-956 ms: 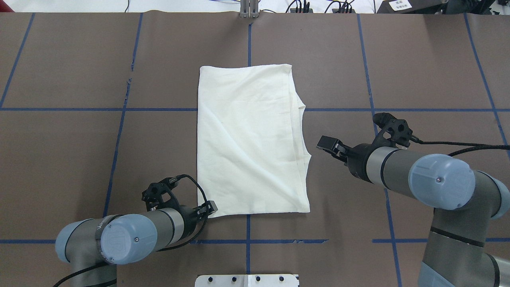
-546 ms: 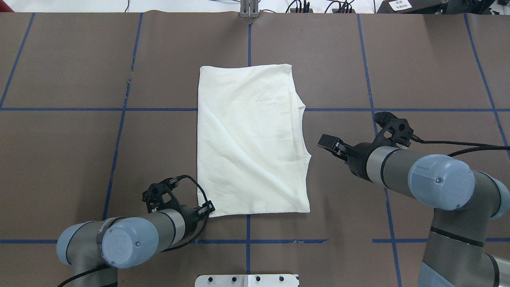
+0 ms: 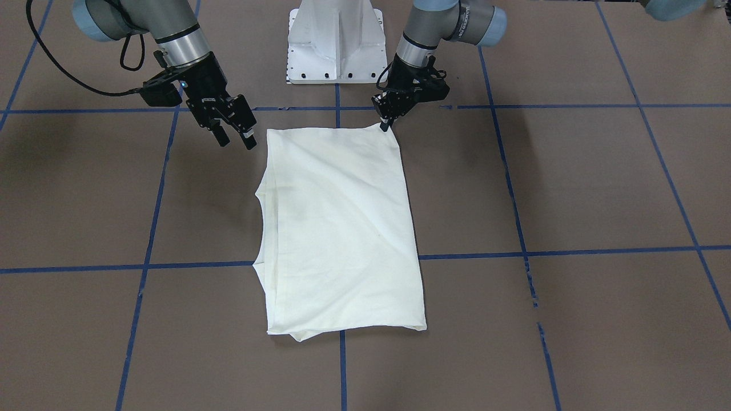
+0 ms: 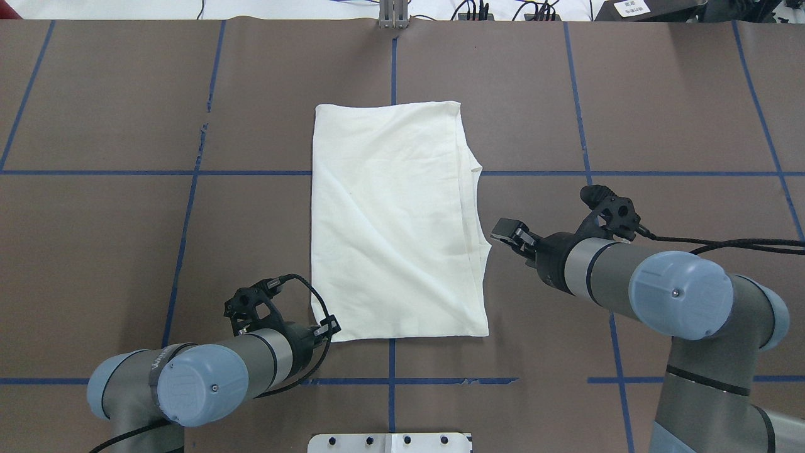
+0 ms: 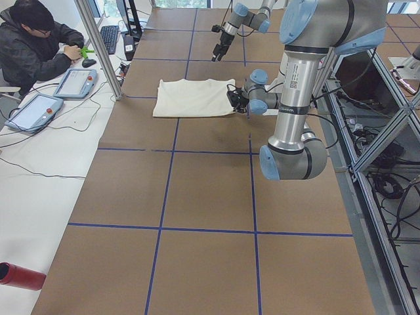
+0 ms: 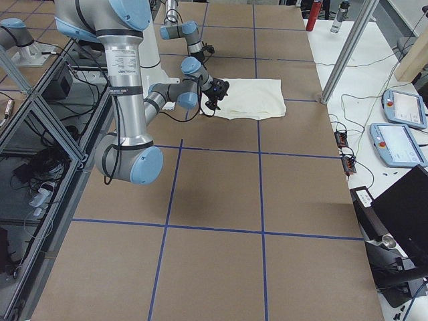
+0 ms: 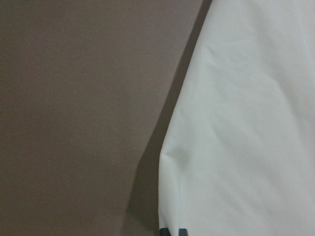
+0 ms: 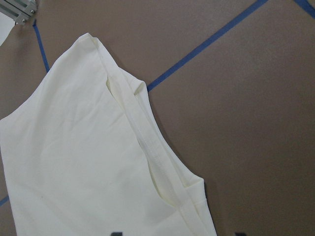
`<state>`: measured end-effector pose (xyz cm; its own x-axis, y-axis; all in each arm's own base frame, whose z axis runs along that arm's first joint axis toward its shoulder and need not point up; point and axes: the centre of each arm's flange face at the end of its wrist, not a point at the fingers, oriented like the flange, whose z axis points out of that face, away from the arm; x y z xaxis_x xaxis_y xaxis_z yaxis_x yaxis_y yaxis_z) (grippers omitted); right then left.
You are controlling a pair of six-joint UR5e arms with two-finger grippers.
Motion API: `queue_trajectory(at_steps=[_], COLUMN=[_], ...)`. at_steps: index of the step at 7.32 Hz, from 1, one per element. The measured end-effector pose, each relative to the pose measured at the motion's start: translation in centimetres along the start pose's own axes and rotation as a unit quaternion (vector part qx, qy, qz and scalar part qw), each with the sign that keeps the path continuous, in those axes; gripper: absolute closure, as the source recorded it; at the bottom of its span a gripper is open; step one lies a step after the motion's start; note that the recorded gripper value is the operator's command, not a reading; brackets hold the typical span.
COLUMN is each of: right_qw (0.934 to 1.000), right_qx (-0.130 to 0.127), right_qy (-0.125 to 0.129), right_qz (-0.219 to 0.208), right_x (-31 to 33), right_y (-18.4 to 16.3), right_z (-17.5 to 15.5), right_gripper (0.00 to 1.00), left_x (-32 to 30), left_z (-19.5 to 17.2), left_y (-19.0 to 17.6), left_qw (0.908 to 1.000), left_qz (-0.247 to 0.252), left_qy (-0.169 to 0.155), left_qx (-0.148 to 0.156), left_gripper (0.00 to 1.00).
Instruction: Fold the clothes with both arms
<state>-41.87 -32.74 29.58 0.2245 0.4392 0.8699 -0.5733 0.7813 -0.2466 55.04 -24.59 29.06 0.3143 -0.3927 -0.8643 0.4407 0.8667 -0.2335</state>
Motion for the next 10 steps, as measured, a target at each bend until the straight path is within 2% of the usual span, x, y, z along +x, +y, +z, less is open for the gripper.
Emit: queue_trajectory(at_steps=[1,4,7,10], right_qw=[0.9998,0.9971,0.9922,0.9924], right_qx=[0.002,0.028,0.039,0.036], right_qy=[0.015,0.07,0.116,0.116], right_qz=[0.008,-0.009,-0.026,-0.016], right_x=[-0.5,-2.6,-1.7,-2.5], right_y=[1.7,6.6,8.1,9.1], right_z=[0.7,5.4,7.8,7.6], right_gripper=[0.18,0.18,0.18,0.18], left_x=[0.2,0.4,0.4,0.3], left_z=[-0.2,-0.6,-0.7,-0.7], left_y=[0.0,0.0,0.1,0.2], left_qw=[1.0,1.0,1.0,1.0], left_qz=[0.0,-0.002,-0.002,-0.002], left_qy=[0.002,0.006,0.006,0.006], left_qx=[-0.001,-0.002,-0.004,-0.005], left_gripper=[1.0,1.0,1.0,1.0])
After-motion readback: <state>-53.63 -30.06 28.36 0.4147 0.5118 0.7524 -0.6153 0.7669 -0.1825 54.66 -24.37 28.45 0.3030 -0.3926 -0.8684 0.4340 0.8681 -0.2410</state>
